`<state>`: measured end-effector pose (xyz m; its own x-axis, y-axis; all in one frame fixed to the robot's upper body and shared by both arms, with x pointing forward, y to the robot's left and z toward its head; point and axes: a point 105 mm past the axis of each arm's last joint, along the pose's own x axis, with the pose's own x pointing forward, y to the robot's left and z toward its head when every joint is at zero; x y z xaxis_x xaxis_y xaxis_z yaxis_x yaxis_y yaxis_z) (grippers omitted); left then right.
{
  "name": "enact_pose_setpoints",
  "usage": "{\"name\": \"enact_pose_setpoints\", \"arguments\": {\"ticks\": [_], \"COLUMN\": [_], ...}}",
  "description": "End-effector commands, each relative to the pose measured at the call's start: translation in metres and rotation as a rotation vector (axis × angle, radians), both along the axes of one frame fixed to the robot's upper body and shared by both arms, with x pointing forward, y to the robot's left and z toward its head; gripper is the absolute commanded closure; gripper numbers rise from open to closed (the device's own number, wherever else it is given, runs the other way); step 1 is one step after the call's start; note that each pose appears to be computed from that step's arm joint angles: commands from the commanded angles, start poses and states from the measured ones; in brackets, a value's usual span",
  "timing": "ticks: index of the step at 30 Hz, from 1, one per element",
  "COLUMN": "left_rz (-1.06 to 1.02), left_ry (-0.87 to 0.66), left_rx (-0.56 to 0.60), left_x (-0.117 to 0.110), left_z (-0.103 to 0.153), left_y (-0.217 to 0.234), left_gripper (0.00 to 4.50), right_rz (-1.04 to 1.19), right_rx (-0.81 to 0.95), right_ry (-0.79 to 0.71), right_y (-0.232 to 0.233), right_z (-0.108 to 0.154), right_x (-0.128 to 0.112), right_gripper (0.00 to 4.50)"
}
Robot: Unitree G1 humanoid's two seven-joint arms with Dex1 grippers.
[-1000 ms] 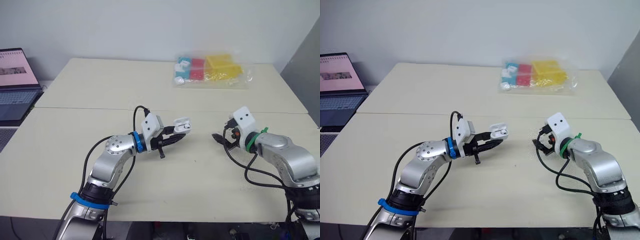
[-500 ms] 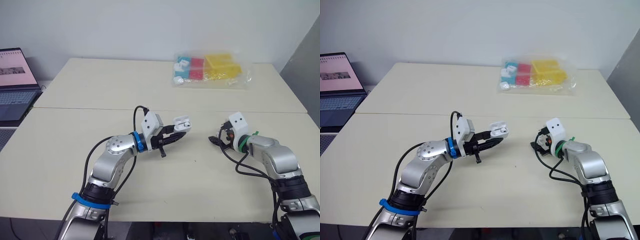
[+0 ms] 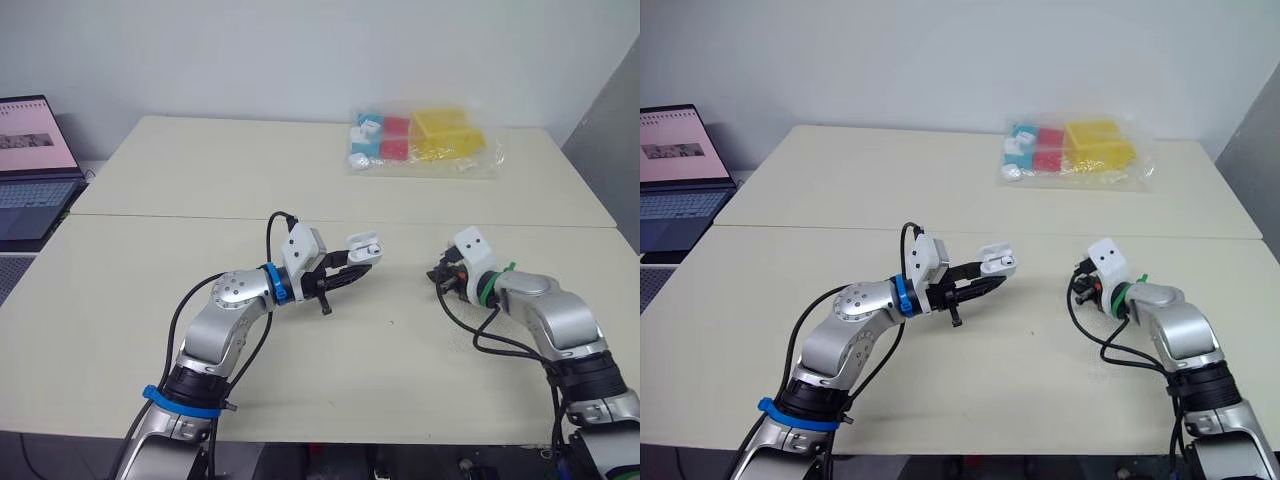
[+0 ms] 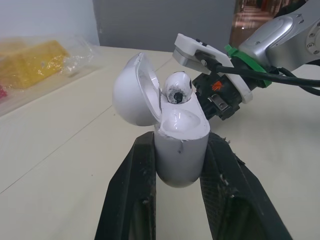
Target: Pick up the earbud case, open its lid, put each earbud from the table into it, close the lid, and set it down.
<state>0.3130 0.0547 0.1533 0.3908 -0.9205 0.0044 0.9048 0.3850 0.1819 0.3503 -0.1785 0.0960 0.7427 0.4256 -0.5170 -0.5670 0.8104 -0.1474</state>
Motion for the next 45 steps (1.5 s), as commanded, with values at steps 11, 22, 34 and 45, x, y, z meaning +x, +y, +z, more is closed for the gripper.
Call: {"name": "enact_pose_setpoints", "arguments": {"ticks": [11, 22, 34, 45], "left_rz": [-0.02, -0.006, -0.005, -0.005], "left_ry": [-0.04, -0.023, -0.018, -0.006], "left_rx": [-0.003, 0.004, 0.007, -0.007], "left_x": [-0.016, -0.022, -0.022, -0.023], "left_z": [0.006, 0.001, 0.001, 0.0], "left_y": [-0.001, 0.001, 0.0, -0.003], "left_gripper": [3.69, 3.69, 3.69, 3.69], "right_rz": [0.748, 0.838, 0.806, 0.722], "right_rx": [-0.426, -0.622, -0.598, -0.481], "right_ry": [0.225, 0.37, 0.336, 0.28], "right_y": [-0.039, -0.082, -0.077, -0.057], "right_z": [0.007, -0.002, 0.0, 0.044], "right_x": [-0.089, -0.095, -0.091, -0.097], "right_gripper": [4.07, 4.07, 1.99, 0.95]}}
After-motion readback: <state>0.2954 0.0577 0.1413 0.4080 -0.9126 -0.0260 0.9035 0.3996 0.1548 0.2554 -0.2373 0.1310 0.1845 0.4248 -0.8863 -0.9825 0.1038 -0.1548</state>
